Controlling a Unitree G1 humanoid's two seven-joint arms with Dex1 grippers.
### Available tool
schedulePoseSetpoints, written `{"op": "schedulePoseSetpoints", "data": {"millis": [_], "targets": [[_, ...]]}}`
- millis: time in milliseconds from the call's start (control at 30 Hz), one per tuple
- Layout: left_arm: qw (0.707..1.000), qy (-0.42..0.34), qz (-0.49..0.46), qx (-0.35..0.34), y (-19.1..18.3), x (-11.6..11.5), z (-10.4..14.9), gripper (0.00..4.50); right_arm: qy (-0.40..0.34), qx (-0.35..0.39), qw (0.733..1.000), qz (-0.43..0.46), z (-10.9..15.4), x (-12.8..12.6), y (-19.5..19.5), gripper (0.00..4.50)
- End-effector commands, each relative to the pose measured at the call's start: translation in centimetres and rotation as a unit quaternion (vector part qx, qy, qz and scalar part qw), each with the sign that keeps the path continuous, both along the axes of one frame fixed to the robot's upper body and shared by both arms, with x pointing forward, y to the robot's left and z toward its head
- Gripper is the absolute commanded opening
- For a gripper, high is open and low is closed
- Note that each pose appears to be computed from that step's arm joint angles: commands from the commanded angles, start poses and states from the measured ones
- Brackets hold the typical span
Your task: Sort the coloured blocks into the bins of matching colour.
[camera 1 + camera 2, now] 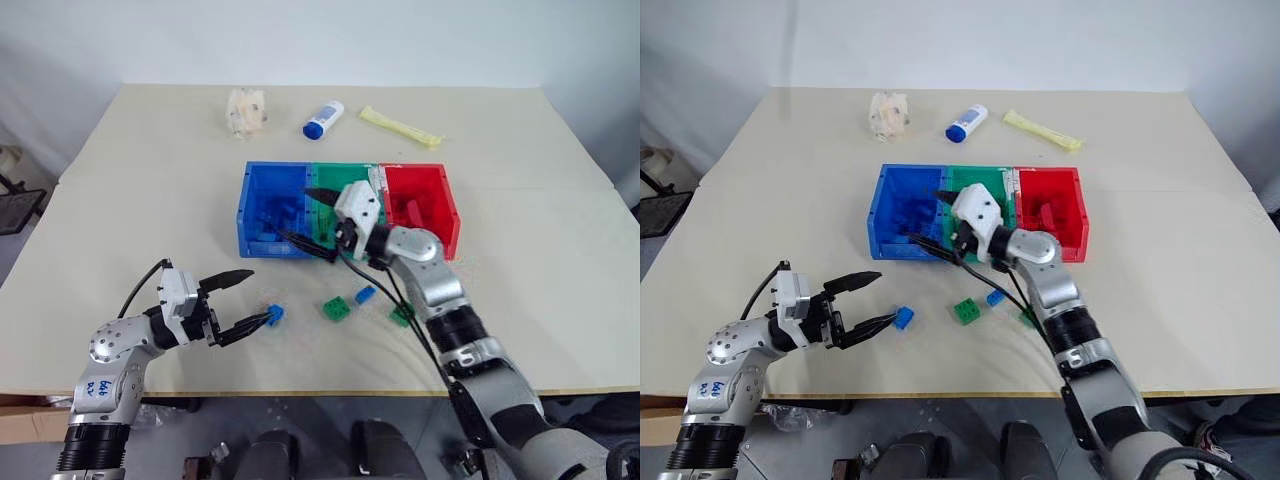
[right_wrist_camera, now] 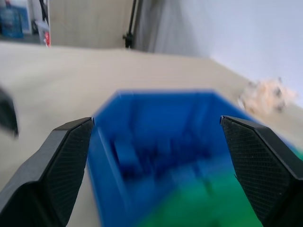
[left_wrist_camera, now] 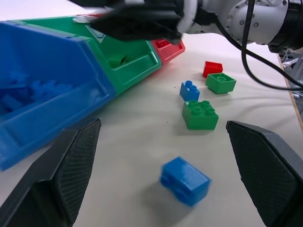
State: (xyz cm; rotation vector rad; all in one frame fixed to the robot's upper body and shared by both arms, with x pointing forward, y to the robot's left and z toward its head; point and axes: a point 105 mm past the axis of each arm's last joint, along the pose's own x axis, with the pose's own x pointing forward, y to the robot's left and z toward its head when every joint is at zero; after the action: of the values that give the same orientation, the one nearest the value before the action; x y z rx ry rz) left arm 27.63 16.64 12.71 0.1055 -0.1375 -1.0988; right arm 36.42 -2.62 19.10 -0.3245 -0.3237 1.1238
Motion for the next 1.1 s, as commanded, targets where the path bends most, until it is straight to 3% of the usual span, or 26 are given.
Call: {"op": "schedulePoseSetpoints", "data": {"millis": [33,367,733,900,1100], "targets": [[1.0,-0.011,-0.01,-0.002,-0.3,0.2,0.3,4.5,-0.015,-0.011,1.0,0.018,1.7,-1.7,-2.4,4.47],[0.999,0.003,-0.033,0.027,0.7,0.2,-0.4,4.5,0.075,-0.109,0.991,-0.007,0.0,-6.8,-11.8,4.47],[0.998,-0.004,-0.068,0.014,2.3,-0.5,-0.4,4.5,0.177,-0.192,0.957,-0.127,-2.4,-11.7,-20.7,4.47],[0.996,0.011,-0.084,0.026,2.7,-1.0,-0.8,4.5,0.192,-0.208,0.948,-0.147,-2.7,-12.6,-21.9,4.47],[0.996,0.006,-0.087,0.023,2.6,-0.9,-0.6,4.5,0.192,-0.208,0.95,-0.133,-3.3,-11.5,-20.8,4.47]]}}
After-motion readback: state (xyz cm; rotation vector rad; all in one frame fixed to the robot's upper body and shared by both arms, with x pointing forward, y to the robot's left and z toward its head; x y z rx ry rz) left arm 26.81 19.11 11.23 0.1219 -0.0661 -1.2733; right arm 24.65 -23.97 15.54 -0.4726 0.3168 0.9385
